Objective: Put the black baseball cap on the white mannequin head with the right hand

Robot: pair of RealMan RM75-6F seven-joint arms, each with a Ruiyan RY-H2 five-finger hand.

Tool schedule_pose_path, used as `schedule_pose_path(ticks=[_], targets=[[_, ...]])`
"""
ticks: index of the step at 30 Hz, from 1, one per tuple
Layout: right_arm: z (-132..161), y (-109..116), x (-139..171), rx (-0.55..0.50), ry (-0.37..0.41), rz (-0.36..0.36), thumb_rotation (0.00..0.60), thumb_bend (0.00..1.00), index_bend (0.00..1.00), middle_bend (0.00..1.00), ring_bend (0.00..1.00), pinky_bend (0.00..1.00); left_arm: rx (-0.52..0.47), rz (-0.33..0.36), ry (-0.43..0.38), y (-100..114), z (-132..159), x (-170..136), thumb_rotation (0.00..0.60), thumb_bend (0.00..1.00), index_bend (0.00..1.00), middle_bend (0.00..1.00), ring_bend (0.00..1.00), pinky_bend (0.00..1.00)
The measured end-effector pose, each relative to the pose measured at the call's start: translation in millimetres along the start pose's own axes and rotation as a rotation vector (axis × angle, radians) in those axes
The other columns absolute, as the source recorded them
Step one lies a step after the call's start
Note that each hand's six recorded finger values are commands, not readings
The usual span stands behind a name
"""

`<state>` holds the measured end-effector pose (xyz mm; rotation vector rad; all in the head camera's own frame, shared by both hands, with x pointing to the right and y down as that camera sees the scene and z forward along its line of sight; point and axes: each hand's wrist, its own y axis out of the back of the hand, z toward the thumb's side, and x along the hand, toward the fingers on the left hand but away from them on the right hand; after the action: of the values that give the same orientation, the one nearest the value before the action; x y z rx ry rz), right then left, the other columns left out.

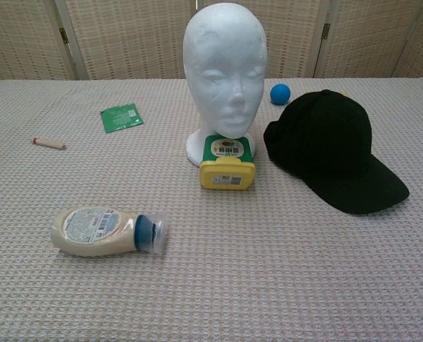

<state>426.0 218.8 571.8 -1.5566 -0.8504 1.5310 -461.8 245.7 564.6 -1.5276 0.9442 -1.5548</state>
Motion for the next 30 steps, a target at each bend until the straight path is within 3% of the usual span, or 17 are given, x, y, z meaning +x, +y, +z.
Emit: schedule_pose_path(ticks=[14, 19, 25, 30], targets=[[5, -9, -1, 0.04, 0.036, -0.004, 0.6, 0.19, 0.0, 0.0, 0.0, 0.0, -0.037, 0.019, 0.002, 7, -4, 0, 0.6, 0.16, 0.0, 0.0, 0.0, 0.15], [2, -23, 1, 0.165, 0.111, -0.011, 0.6, 0.18, 0.0, 0.0, 0.0, 0.0, -0.054, 0.034, 0.013, 13, -9, 0, 0.6, 0.16, 0.0, 0.0, 0.0, 0.15], [-1, -41, 3, 0.275, 0.212, -0.078, 0.6, 0.18, 0.0, 0.0, 0.0, 0.0, -0.066, 0.033, 0.034, 14, -14, 0, 0.6, 0.16, 0.0, 0.0, 0.0, 0.15], [-4, -63, 0, 0.307, 0.276, -0.114, 0.6, 0.18, 0.1, 0.11, 0.0, 0.04, -0.074, 0.032, 0.046, 15, -17, 0, 0.6, 0.16, 0.0, 0.0, 0.0, 0.15]])
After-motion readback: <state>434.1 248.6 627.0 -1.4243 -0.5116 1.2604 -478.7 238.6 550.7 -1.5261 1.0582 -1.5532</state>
